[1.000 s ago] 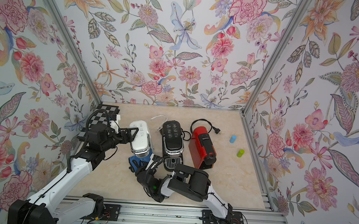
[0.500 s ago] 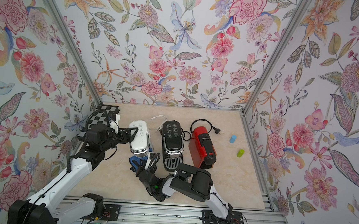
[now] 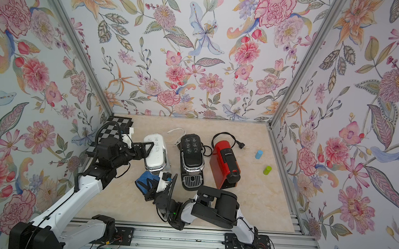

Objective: Wipe the surface of a coffee machine
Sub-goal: Wipe the dirt from the surface of the coffee machine.

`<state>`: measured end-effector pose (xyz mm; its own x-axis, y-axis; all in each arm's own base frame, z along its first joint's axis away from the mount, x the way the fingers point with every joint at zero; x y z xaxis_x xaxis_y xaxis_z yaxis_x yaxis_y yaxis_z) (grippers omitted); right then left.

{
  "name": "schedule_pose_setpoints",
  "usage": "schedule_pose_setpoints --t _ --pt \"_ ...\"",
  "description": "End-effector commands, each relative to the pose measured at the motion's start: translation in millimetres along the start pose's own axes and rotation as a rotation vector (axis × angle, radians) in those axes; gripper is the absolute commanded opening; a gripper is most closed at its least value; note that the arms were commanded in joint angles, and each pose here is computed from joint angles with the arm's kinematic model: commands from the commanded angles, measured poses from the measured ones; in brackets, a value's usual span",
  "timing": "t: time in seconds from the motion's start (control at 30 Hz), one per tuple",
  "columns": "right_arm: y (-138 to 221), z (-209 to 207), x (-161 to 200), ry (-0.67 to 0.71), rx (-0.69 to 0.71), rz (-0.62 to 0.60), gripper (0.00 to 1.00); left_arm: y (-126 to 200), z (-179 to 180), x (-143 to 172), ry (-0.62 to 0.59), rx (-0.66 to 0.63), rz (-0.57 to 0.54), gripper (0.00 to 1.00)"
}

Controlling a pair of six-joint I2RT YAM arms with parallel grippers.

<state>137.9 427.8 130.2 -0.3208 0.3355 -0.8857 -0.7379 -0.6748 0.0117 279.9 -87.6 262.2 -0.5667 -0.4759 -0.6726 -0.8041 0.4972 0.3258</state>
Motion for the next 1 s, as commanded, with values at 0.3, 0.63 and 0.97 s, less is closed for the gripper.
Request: schedule_pose_setpoints --t 0.3,0.63,0.97 --pt "-16.2 -22.1 3.5 -0.076 0.023 -0.064 0.00 2.2 7.2 7.6 -0.006 -0.023 0.032 0.88" --pt "-27.4 -70.8 -2.5 -0.038 0.154 -0.022 0.00 1.2 8.7 8.2 -0.004 -0.030 0.036 0.88" --pt "-53.4 -39.8 9.7 -0.031 0.047 -0.026 0.00 -1.1 9.8 9.3 0.003 -0.026 0.046 0.87"
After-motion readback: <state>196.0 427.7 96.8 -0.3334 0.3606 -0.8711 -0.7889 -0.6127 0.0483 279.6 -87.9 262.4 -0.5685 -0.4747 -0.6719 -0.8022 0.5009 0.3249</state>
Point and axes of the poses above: each gripper's point midway between its finger pads, its own y axis back along the fingers, its own z axis along the line the jaws close on, x = y × z, the point moved 8 cm from there along y, back along the fingers, and after that the axes turned 14 degrees about y, right-handed, at the moved point
